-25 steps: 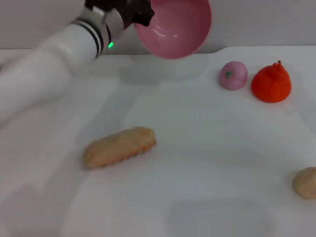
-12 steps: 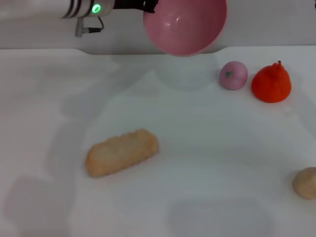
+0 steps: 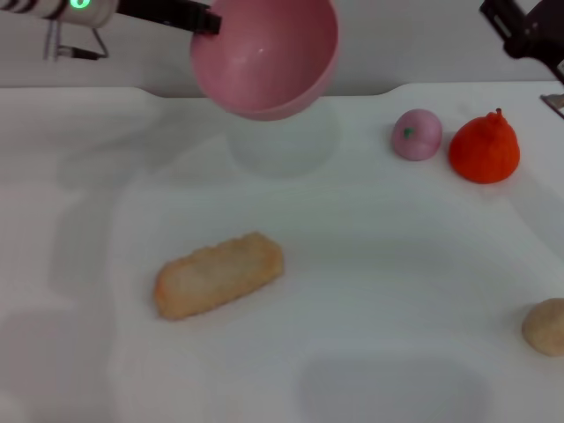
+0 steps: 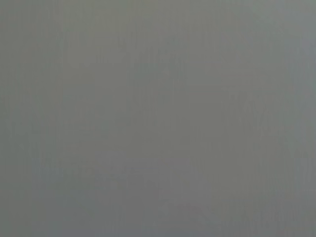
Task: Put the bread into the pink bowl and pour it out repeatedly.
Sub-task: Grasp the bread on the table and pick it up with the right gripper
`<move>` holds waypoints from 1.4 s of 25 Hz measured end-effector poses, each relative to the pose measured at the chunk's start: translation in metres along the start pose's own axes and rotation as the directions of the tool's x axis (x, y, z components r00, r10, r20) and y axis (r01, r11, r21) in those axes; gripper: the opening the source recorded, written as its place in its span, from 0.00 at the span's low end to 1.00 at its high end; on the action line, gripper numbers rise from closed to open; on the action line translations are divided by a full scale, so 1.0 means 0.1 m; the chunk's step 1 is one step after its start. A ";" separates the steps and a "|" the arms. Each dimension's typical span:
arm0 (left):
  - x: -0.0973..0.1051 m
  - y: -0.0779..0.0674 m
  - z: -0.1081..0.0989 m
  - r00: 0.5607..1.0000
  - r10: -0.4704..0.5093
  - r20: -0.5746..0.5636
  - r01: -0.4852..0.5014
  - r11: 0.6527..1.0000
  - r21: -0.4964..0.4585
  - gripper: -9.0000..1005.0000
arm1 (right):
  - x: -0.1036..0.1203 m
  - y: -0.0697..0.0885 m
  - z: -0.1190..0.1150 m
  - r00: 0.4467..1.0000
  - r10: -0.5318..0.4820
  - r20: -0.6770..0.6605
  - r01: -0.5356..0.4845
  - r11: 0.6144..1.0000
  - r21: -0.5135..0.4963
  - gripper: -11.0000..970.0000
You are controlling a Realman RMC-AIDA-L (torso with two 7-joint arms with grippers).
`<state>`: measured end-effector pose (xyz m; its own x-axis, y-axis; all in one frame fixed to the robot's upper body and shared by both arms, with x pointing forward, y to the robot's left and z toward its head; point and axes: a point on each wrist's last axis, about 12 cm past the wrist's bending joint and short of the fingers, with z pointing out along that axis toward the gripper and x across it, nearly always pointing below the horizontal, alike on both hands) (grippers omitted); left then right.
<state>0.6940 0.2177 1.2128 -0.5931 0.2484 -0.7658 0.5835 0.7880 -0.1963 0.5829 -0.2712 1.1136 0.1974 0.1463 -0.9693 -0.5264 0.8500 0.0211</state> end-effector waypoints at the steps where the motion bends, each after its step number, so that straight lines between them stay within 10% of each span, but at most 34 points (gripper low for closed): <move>1: 0.01 0.03 -0.04 1.000 -0.013 -0.006 0.013 1.000 0.005 0.05 | 0.03 0.00 0.01 1.000 -0.013 -0.024 0.013 1.000 0.004 0.56; 11: 0.26 0.38 -0.39 0.985 -0.145 -0.092 0.142 0.989 -0.036 0.05 | 0.22 -0.12 0.18 0.933 -0.016 -0.360 0.029 0.999 0.033 0.56; 19: 0.31 0.36 -0.39 0.985 -0.138 -0.099 0.136 0.990 -0.027 0.05 | 0.19 0.04 0.52 0.677 0.026 -0.736 -0.183 0.974 -0.134 0.56; 23: 0.31 0.34 -0.38 0.987 -0.130 -0.100 0.128 0.991 -0.022 0.05 | 0.07 0.26 0.60 0.573 -0.038 -0.819 -0.320 0.909 -0.267 0.56; 35: 0.40 0.31 -0.34 0.988 -0.121 -0.094 0.121 0.993 -0.013 0.05 | -0.31 0.82 0.82 0.573 -0.301 -0.762 -0.476 0.635 -0.609 0.56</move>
<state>0.6695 0.2711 1.1968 -0.7087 0.2027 -0.6757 0.5006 0.8195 -0.2792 0.6016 -0.1645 1.1652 -0.3585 -0.5579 -0.7484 -0.9316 0.1623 0.3253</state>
